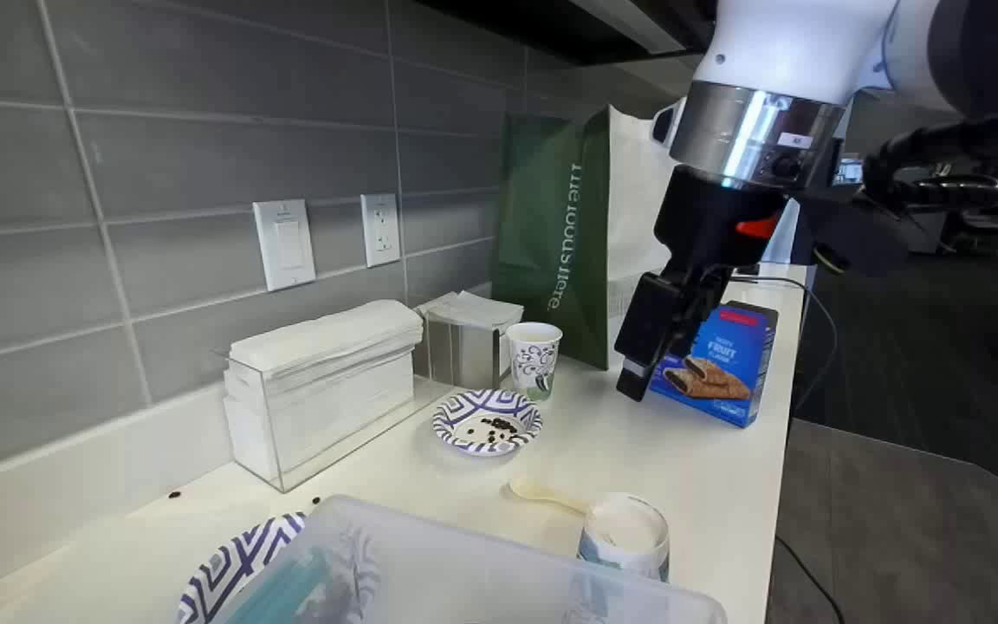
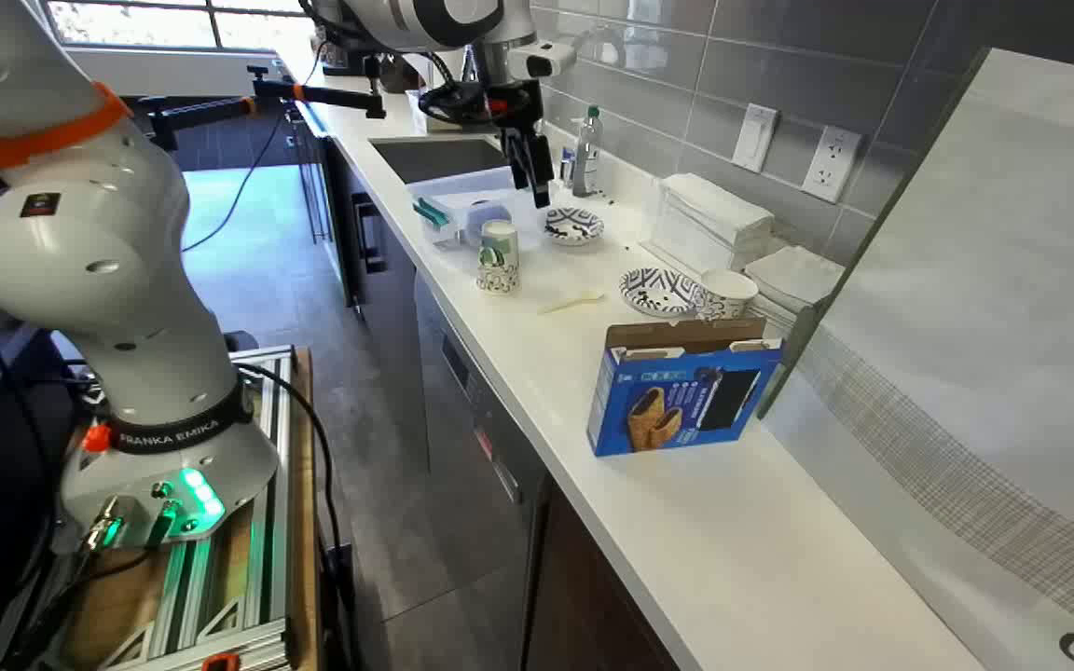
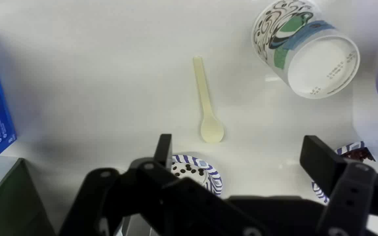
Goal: Place the coffee cup on the left upright.
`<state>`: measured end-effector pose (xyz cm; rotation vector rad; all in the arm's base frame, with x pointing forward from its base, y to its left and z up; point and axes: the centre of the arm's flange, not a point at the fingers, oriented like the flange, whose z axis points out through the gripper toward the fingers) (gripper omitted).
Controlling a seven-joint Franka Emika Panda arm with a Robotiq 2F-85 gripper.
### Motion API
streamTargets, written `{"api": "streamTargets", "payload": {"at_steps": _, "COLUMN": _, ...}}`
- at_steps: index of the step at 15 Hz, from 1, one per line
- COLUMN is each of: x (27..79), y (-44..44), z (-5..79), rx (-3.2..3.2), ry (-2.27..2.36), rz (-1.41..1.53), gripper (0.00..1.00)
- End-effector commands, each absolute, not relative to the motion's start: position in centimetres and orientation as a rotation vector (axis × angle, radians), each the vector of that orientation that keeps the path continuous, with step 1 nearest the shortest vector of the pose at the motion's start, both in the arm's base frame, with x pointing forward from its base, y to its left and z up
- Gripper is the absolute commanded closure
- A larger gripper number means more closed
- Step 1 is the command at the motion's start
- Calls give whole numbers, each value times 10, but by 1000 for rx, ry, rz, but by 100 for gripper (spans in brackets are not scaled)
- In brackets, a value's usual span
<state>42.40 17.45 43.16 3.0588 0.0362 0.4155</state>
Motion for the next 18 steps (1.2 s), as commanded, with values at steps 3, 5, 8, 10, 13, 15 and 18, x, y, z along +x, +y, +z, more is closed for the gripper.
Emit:
{"api": "streamTargets", "payload": {"at_steps": 3, "x": 424, "y": 174, "z": 432, "rx": 3059, "ry": 36, "rz": 416, "gripper": 0}}
{"api": "streamTargets", "payload": {"at_steps": 5, "x": 424, "y": 174, "z": 432, "rx": 3059, "ry": 36, "rz": 416, "gripper": 0}}
{"api": "streamTargets", "payload": {"at_steps": 8, "x": 427, "y": 175, "z": 426, "rx": 3112, "ry": 61, "rz": 387, "gripper": 0}}
{"api": "streamTargets", "payload": {"at_steps": 10, "x": 428, "y": 176, "z": 418, "rx": 3159, "ry": 100, "rz": 335, "gripper": 0}}
{"api": "streamTargets", "payload": {"at_steps": 13, "x": 434, "y": 176, "z": 403, "rx": 3195, "ry": 150, "rz": 269, "gripper": 0}}
{"api": "streamTargets", "payload": {"at_steps": 15, "x": 434, "y": 179, "z": 395, "rx": 3216, "ry": 177, "rz": 213, "gripper": 0}}
{"api": "streamTargets", "payload": {"at_steps": 18, "x": 433, "y": 183, "z": 382, "rx": 3235, "ry": 216, "rz": 166, "gripper": 12}}
